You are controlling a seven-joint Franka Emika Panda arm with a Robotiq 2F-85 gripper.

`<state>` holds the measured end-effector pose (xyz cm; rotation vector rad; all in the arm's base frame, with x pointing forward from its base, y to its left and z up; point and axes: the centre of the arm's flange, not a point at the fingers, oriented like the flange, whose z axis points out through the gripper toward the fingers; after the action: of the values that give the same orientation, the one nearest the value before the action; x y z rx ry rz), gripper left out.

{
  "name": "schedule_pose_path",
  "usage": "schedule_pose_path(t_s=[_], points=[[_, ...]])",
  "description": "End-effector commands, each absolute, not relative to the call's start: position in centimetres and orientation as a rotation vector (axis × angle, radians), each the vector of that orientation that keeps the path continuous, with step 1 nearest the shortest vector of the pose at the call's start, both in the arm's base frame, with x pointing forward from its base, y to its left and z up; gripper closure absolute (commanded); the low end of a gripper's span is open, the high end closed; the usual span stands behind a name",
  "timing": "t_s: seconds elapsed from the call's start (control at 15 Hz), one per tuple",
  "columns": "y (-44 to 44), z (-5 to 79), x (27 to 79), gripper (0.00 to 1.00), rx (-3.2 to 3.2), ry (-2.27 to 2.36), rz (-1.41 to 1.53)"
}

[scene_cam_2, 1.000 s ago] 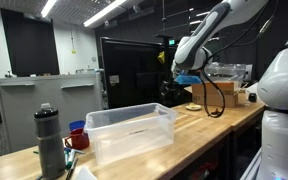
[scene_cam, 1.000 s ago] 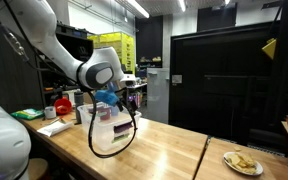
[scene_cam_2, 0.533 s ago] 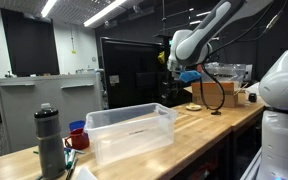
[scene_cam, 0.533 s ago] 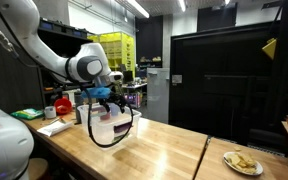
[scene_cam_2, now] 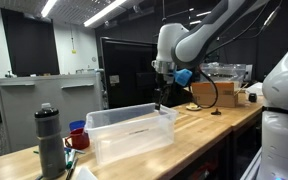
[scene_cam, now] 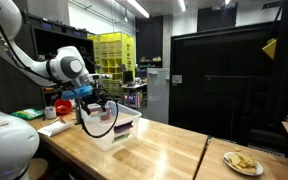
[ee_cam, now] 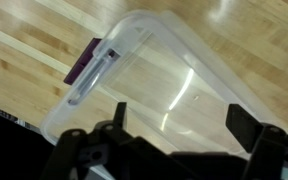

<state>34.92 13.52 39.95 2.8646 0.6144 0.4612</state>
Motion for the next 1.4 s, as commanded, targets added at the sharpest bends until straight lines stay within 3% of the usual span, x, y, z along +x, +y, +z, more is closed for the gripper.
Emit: schedule_pose_path(t_s=[0.0,0.47,1.33], points=[[17.9,38.7,33.2,0.00,2.785,0.742,0.421],[26.9,36.3,30.3,0.00,2.769,1.120,0.223],[26.6,35.7,30.0,0.00,2.770,1.107,0.242]])
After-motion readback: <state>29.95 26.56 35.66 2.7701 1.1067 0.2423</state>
